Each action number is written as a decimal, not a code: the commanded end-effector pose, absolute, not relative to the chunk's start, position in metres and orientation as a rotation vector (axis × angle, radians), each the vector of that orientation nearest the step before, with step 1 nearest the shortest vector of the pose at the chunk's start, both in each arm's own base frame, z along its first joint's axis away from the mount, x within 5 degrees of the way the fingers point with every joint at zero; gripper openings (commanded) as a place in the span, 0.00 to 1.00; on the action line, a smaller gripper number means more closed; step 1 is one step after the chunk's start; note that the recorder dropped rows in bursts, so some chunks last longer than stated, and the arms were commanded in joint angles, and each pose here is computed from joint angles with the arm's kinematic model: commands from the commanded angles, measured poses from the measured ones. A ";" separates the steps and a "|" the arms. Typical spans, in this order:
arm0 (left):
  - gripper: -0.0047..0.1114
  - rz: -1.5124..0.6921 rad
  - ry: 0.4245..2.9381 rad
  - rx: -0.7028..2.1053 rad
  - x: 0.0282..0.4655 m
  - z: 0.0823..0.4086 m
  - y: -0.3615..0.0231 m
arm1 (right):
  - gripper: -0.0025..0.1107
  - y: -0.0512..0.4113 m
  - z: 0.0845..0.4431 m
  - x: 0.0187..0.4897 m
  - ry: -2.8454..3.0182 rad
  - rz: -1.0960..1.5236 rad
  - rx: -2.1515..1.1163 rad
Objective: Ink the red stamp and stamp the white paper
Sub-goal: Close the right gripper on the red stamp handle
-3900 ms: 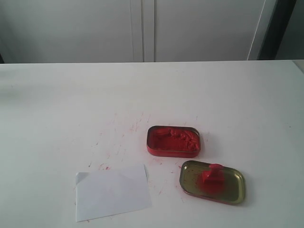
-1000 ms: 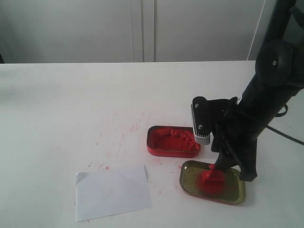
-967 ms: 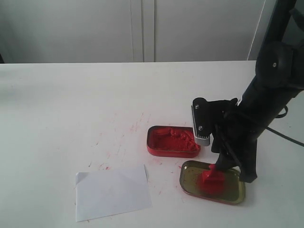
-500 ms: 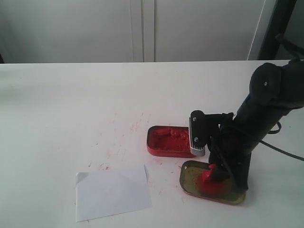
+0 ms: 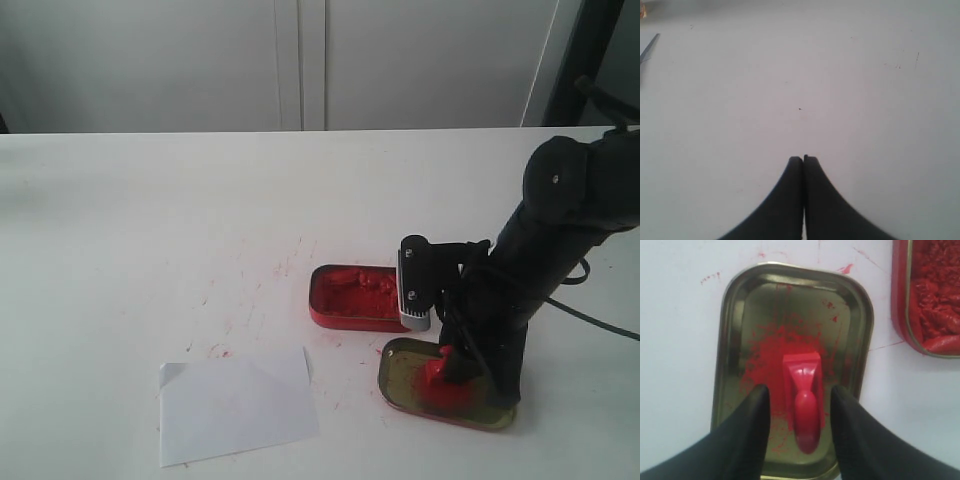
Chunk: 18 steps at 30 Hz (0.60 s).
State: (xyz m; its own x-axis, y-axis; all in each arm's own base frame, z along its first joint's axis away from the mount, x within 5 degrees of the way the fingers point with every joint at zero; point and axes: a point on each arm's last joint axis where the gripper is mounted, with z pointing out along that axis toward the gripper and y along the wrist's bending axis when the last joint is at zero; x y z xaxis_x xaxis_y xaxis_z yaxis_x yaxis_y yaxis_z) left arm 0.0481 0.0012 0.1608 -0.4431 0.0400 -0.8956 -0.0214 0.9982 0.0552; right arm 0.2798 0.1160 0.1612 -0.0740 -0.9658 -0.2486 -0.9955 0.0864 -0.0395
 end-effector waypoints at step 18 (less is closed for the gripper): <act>0.04 0.070 2.041 0.008 0.048 0.157 0.001 | 0.36 0.117 0.160 0.278 2.152 0.234 -1.967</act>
State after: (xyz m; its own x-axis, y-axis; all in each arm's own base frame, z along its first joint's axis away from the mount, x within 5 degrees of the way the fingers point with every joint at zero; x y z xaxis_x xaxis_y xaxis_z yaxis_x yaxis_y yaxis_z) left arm 0.0481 0.0012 0.1608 -0.4431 0.0400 -0.8956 -0.0214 0.9982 0.0552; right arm 0.2797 0.1171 0.1615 -0.0872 -0.9612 -0.2615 -0.9945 0.0993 -0.0335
